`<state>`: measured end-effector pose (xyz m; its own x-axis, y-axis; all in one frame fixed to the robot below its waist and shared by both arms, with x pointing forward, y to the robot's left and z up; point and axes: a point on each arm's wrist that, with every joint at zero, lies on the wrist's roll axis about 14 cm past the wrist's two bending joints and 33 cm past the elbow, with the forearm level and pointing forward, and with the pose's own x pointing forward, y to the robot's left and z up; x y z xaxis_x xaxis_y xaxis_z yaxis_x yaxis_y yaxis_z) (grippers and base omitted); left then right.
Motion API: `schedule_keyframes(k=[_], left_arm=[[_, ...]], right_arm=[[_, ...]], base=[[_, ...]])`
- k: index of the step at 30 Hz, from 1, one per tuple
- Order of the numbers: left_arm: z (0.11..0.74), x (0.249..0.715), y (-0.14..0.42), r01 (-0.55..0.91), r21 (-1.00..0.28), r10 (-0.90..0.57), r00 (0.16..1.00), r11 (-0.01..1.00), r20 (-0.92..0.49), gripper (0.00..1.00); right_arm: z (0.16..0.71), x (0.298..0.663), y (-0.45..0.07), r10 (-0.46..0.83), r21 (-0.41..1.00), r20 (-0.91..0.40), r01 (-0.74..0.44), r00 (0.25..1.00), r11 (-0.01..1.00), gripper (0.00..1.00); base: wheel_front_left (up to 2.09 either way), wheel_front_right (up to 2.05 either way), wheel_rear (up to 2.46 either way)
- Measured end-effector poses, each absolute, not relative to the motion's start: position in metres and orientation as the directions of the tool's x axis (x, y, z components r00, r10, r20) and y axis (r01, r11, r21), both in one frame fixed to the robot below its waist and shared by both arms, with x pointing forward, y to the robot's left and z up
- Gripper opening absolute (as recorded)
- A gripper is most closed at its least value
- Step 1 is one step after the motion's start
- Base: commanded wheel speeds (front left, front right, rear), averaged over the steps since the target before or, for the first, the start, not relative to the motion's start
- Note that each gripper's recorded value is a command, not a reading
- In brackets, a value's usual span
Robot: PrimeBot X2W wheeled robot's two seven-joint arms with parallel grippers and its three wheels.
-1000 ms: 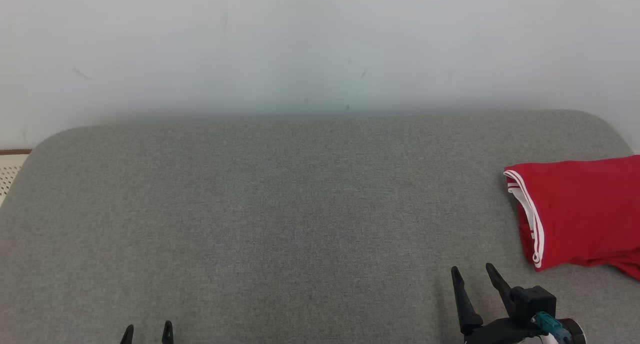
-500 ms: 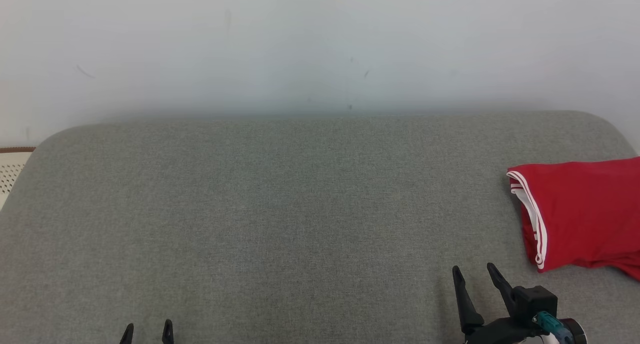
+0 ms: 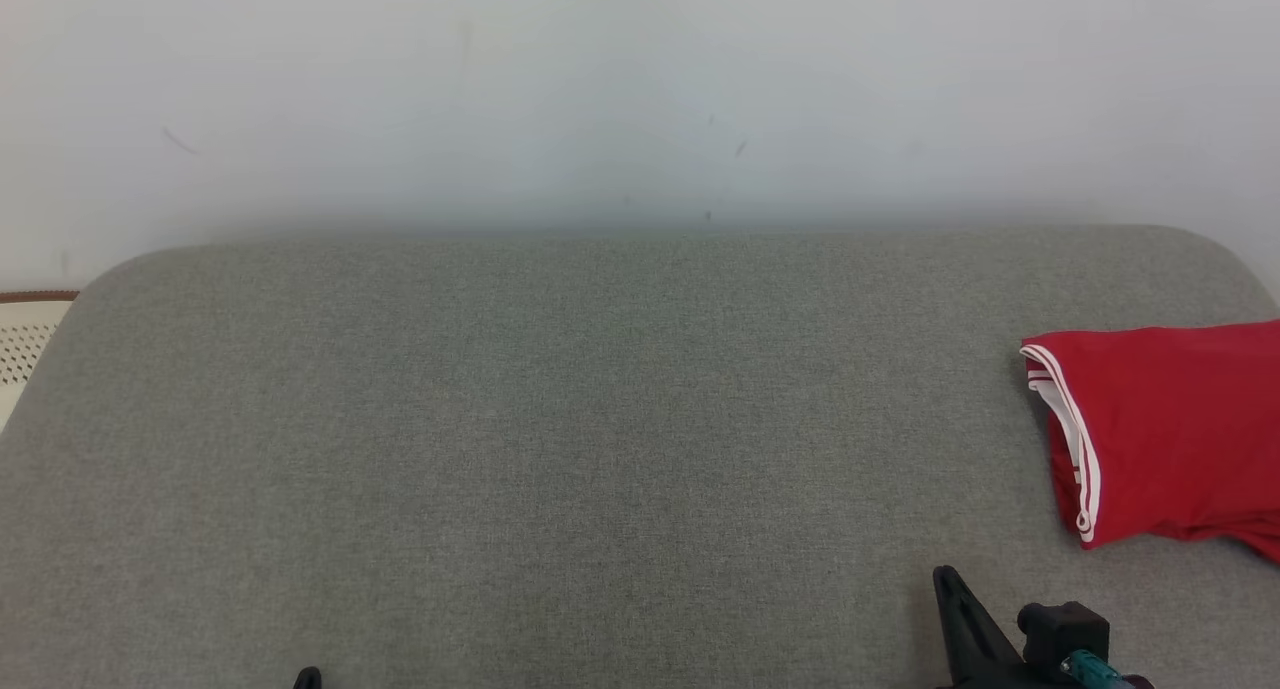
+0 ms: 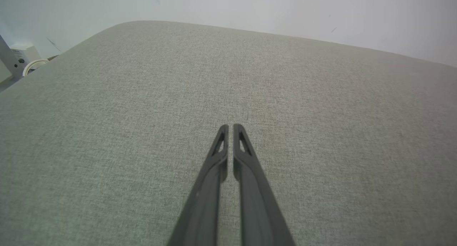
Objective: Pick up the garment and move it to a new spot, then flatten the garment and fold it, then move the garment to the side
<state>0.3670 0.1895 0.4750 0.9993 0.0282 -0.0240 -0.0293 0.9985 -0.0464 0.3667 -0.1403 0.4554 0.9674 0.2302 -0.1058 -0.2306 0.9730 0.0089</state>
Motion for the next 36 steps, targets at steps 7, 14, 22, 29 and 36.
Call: schedule_keyframes(k=[7,14,22,29,36], left_arm=[[0.469,0.367,0.195,-0.068,-0.182,0.057,0.996,0.981,-0.063,0.0],[0.471,0.367,0.195,-0.085,-0.311,0.067,0.996,0.947,-0.067,0.0],[0.473,0.368,0.196,-0.096,-0.426,0.073,0.995,0.9,-0.07,0.0],[0.472,0.368,0.196,-0.111,-0.526,0.078,0.993,0.843,-0.086,0.0],[0.473,0.369,0.196,-0.117,-0.616,0.076,0.993,0.779,-0.092,0.0]], right_arm=[[0.455,0.369,-0.152,0.174,0.142,-0.12,-0.156,0.978,0.977,0.0],[0.458,0.371,-0.161,0.13,0.275,-0.12,-0.092,0.984,0.957,0.0],[0.464,0.374,-0.167,0.097,0.394,-0.115,-0.044,0.989,0.918,0.0],[0.466,0.376,-0.174,0.072,0.499,-0.118,-0.003,0.99,0.867,0.0],[0.47,0.378,-0.179,0.052,0.59,-0.116,0.027,0.992,0.807,0.0]], base=[[0.0,0.0,0.0],[0.0,0.0,0.0],[0.0,0.0,0.0],[0.0,0.0,0.0],[0.0,0.0,0.0]])
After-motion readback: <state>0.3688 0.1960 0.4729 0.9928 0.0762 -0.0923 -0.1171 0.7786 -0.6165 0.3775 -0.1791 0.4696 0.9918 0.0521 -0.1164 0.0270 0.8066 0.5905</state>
